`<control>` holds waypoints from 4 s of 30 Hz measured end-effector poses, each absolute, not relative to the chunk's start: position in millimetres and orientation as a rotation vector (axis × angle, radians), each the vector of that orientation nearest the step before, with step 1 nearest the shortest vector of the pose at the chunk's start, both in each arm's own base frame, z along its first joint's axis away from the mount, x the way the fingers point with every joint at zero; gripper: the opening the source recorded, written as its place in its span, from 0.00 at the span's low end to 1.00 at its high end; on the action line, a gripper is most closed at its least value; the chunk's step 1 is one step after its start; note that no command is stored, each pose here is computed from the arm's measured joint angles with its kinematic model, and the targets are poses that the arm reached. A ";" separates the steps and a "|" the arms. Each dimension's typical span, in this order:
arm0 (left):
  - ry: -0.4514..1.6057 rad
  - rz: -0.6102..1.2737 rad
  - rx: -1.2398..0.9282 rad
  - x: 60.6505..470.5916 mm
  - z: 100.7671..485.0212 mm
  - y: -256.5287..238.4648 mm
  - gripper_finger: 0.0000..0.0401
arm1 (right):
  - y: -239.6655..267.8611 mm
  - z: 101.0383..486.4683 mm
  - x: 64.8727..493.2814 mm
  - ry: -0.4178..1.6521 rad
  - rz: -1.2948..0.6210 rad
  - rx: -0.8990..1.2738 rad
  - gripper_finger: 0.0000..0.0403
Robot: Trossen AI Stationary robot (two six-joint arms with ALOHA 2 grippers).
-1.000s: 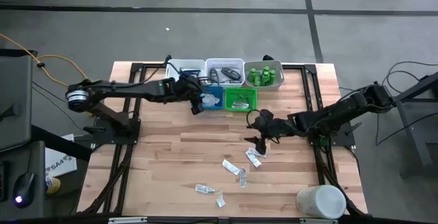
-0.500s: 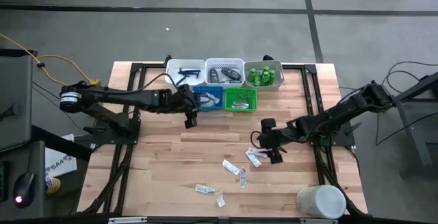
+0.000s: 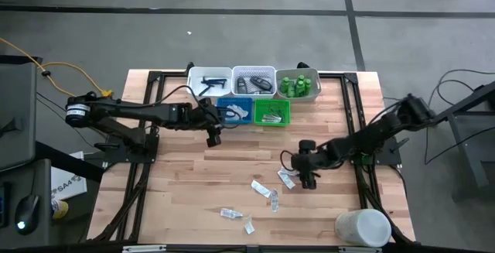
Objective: Pick & Place Travel size toiletries
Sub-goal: Put the white bandage pad into the blue basket
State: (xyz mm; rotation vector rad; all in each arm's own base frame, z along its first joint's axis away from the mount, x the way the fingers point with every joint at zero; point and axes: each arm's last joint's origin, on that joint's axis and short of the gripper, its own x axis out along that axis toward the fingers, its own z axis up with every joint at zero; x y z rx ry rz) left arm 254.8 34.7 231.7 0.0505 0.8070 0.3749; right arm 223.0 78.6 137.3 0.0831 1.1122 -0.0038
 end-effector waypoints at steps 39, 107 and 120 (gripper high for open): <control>0.809 0.370 0.049 254.8 231.7 34.6 0.47 | 102.5 115.5 215.2 1.198 -0.089 0.128 0.21; 0.426 0.037 -0.086 297.7 241.8 28.9 0.47 | 45.3 154.9 294.2 0.336 -0.433 0.079 0.01; 0.391 0.035 -0.084 299.1 245.0 28.9 0.47 | 43.3 163.1 304.9 0.195 -0.352 -0.038 0.01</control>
